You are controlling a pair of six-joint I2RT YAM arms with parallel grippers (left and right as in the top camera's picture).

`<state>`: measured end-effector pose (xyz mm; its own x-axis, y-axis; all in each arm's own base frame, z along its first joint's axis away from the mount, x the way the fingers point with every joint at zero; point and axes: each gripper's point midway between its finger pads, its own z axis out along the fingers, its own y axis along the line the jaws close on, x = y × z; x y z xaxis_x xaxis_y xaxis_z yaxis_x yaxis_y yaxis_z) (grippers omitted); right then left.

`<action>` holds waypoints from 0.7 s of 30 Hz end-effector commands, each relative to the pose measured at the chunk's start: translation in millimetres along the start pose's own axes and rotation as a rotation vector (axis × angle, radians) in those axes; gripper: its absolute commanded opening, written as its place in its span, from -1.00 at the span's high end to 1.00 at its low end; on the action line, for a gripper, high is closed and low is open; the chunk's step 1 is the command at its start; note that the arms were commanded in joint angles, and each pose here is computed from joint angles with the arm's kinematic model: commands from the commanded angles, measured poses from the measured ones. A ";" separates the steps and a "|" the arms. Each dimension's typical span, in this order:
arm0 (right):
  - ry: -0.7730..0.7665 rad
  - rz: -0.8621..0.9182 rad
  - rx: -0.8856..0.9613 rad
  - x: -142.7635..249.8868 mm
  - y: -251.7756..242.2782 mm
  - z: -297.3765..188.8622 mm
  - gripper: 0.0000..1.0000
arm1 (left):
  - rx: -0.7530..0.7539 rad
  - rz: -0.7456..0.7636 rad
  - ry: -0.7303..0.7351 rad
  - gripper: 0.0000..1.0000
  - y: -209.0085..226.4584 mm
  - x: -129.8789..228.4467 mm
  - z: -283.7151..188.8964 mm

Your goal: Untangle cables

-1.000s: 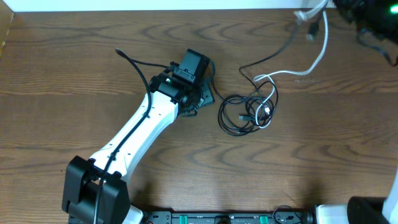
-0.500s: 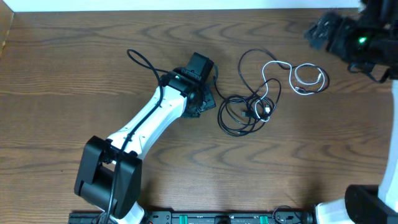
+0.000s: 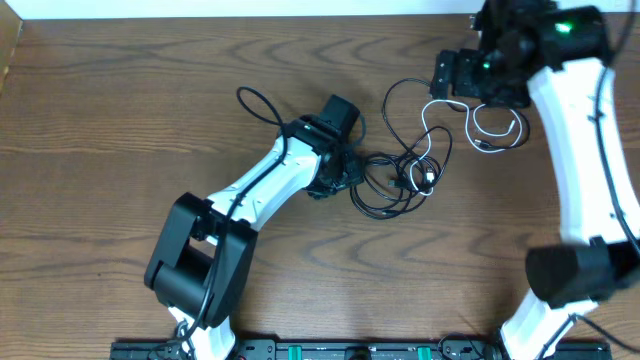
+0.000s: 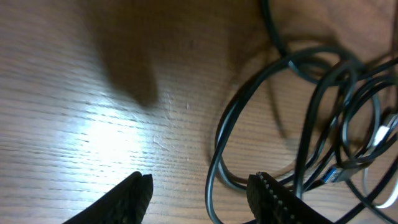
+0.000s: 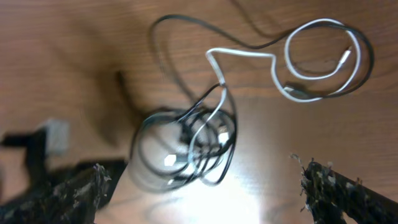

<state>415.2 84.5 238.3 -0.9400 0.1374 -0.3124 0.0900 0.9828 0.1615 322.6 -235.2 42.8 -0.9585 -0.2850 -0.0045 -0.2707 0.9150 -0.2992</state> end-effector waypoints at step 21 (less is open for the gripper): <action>0.357 0.495 -0.375 -15.1 -30.6 155.4 -0.62 | -0.011 0.082 -0.085 -0.11 -0.3 -19.3 3.5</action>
<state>470.8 44.7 81.5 -0.8960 0.4307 0.1081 0.4361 0.8073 0.3975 339.5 -235.9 42.0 -0.9662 -0.2394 -0.0952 -0.2011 0.9318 -0.3022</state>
